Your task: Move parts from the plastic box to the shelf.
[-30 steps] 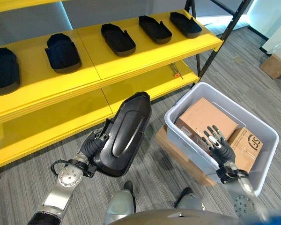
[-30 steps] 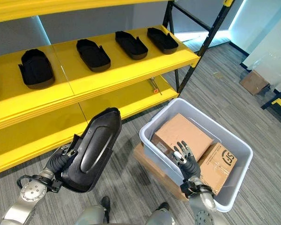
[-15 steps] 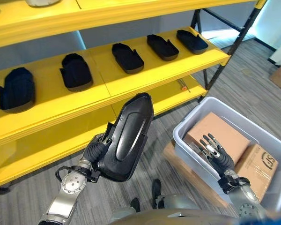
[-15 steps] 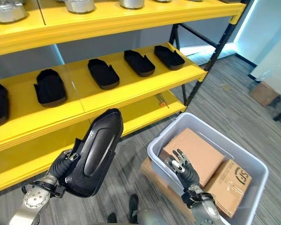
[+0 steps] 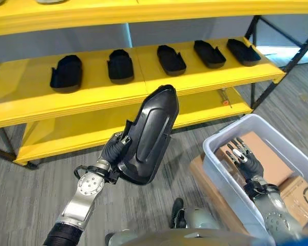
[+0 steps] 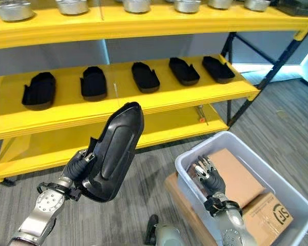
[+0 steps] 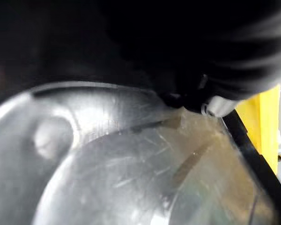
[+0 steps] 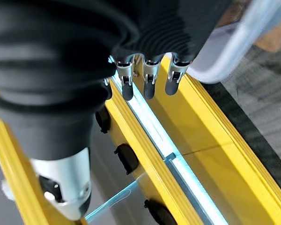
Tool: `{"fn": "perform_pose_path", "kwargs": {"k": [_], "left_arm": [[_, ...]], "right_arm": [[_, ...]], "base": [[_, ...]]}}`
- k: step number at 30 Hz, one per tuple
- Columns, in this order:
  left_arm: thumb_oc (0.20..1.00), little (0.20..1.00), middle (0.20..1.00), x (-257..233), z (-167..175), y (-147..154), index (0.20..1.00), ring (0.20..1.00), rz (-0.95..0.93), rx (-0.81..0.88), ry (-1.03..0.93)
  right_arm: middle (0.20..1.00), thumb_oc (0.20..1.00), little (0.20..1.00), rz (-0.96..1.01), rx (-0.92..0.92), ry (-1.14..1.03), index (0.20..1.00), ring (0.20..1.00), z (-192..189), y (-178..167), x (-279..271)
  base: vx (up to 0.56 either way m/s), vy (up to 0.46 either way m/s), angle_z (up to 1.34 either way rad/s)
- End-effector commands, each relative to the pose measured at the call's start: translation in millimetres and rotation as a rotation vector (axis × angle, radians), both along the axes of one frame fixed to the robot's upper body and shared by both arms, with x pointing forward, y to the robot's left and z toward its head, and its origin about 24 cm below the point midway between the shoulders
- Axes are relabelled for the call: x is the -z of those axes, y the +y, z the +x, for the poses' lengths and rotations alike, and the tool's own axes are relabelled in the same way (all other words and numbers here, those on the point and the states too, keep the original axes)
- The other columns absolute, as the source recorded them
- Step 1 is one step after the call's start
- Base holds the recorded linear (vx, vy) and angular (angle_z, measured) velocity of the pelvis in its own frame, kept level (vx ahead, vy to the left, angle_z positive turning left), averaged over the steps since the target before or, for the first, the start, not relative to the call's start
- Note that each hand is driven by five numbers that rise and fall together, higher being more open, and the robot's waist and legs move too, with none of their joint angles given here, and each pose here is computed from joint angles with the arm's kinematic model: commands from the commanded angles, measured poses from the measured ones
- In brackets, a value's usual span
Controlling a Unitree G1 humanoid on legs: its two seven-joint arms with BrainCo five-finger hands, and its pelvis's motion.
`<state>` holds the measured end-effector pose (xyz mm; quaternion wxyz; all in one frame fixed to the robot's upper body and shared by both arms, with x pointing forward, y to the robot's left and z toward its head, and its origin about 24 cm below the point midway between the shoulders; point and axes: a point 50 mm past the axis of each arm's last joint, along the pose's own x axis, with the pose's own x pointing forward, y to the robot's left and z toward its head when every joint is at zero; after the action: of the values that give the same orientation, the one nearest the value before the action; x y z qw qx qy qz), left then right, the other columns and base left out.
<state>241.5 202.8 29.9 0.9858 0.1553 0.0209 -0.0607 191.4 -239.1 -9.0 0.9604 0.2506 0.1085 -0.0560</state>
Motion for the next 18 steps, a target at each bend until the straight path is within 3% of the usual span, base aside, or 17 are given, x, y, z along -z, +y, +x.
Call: {"fn": "perform_pose_path", "kwargs": {"k": [1,5,18], "left_arm": [[0.200,0.200,0.200,-42.5,-1.9,13.0,0.200,0.200,0.014,0.001,-0.205],[0.200,0.200,0.200,-49.0,3.1,12.2,0.200,0.200,0.045,0.026,-0.231],[0.200,0.200,0.200,-51.5,7.4,14.5,0.200,0.200,0.139,0.024,-0.241]], "right_arm": [[1.000,1.000,1.000,-0.018,-0.001,-0.127,1.000,1.000,3.9,1.4,-20.8],[1.000,1.000,1.000,-0.020,-0.023,-0.147,1.000,1.000,9.0,7.9,-23.4],[1.000,1.000,1.000,0.078,-0.063,-0.112,1.000,1.000,9.6,40.4,-9.4]], "base": [[0.09,0.179,1.11],[0.06,0.277,0.68],[0.07,0.348,0.13]]}}
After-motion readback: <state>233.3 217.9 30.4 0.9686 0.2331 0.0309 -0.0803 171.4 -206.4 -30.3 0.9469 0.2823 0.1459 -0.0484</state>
